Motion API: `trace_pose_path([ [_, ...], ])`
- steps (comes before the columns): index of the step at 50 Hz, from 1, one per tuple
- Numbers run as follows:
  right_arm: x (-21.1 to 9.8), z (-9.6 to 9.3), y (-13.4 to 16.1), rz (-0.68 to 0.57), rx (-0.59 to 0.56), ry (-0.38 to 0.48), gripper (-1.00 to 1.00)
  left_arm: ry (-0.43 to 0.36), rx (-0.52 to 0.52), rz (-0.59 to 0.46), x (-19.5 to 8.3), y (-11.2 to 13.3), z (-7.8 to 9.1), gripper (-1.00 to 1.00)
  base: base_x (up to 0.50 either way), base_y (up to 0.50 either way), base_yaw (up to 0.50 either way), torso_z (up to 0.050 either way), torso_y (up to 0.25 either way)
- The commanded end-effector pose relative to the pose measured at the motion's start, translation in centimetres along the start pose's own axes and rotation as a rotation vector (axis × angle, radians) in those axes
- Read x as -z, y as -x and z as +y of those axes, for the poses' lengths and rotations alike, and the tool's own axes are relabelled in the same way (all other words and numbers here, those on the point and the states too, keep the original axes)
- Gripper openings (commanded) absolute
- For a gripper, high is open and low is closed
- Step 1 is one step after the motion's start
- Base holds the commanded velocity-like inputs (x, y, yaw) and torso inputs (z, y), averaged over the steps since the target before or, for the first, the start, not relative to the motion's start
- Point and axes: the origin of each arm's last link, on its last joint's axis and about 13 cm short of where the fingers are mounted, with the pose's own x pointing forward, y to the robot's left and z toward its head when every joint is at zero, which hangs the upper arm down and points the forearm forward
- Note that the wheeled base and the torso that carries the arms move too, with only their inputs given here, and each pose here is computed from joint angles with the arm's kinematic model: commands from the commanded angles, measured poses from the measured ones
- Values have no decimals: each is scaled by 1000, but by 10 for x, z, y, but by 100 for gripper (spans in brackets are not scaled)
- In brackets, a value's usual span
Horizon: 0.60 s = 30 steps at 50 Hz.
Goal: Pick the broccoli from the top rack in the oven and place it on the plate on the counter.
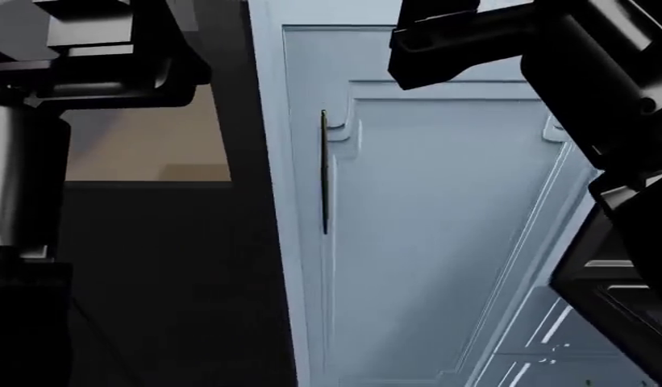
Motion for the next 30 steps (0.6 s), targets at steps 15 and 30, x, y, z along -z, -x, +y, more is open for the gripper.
trace_pose_path([
  [15, 0, -2, 0, -4, 11, 8, -100, 1, 1, 1, 1, 0, -1, 100, -307, 417, 0, 0, 0],
  [30, 2, -1, -2, 4, 4, 21, -100, 2, -1, 4, 2, 1, 0, 100, -260, 316, 0, 0, 0],
])
